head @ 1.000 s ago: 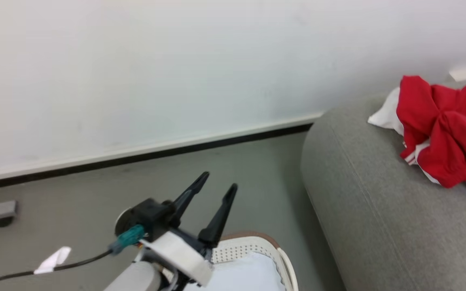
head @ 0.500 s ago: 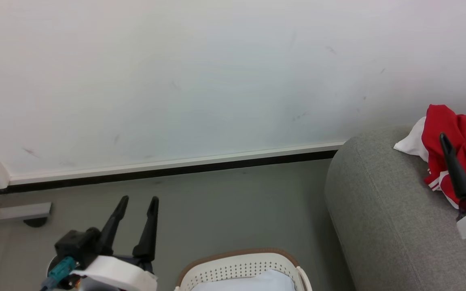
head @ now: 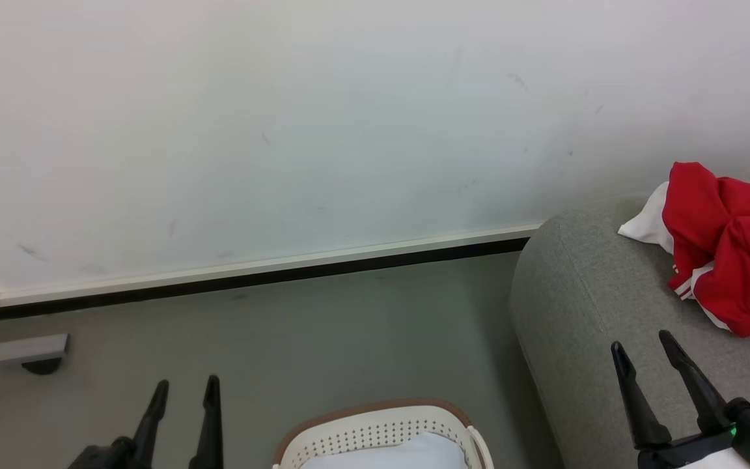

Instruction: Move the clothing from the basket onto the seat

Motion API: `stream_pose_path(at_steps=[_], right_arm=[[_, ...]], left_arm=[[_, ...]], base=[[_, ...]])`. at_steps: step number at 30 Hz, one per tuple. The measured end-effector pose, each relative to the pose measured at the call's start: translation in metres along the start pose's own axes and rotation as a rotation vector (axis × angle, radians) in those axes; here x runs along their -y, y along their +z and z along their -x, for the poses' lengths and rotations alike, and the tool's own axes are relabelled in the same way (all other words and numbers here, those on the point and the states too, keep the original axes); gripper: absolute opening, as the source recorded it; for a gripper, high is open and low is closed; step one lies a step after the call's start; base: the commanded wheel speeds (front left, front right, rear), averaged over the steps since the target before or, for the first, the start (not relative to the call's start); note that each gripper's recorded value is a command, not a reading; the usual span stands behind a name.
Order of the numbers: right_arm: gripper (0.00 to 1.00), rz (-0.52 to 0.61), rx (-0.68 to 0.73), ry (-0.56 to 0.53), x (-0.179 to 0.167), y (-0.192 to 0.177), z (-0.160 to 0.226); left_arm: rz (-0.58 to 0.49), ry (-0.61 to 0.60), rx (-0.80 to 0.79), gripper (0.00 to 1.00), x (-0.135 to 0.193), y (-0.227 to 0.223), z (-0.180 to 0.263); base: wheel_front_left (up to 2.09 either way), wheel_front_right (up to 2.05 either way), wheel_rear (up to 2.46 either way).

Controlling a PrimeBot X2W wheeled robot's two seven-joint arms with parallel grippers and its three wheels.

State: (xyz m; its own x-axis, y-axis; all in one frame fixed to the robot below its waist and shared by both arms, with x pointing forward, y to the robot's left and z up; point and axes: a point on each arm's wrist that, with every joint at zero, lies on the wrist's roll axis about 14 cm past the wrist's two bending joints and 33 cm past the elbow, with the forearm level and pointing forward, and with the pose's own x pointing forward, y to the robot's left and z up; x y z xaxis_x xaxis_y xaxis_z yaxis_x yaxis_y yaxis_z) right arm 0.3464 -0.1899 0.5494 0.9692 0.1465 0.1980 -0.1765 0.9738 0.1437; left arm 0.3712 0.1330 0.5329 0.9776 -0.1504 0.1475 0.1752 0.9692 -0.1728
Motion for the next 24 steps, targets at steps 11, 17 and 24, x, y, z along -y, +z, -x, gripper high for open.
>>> stream_pose_path(at_steps=[11,17,24], right_arm=[[1.00,-0.020,-0.009,-0.047,-0.003,-0.010,0.006],[1.00,-0.026,-0.007,-0.046,-0.005,-0.010,0.005],[1.00,-0.032,-0.013,-0.039,-0.009,-0.013,0.004]], left_arm=[[-0.026,0.005,-0.010,1.00,-0.004,-0.007,0.003],[-0.026,0.000,-0.014,1.00,-0.003,-0.010,0.002],[-0.030,-0.001,-0.024,1.00,-0.003,-0.013,0.003]], base=[[0.00,0.00,0.00],[0.00,0.00,0.00],[0.00,0.00,0.00]])
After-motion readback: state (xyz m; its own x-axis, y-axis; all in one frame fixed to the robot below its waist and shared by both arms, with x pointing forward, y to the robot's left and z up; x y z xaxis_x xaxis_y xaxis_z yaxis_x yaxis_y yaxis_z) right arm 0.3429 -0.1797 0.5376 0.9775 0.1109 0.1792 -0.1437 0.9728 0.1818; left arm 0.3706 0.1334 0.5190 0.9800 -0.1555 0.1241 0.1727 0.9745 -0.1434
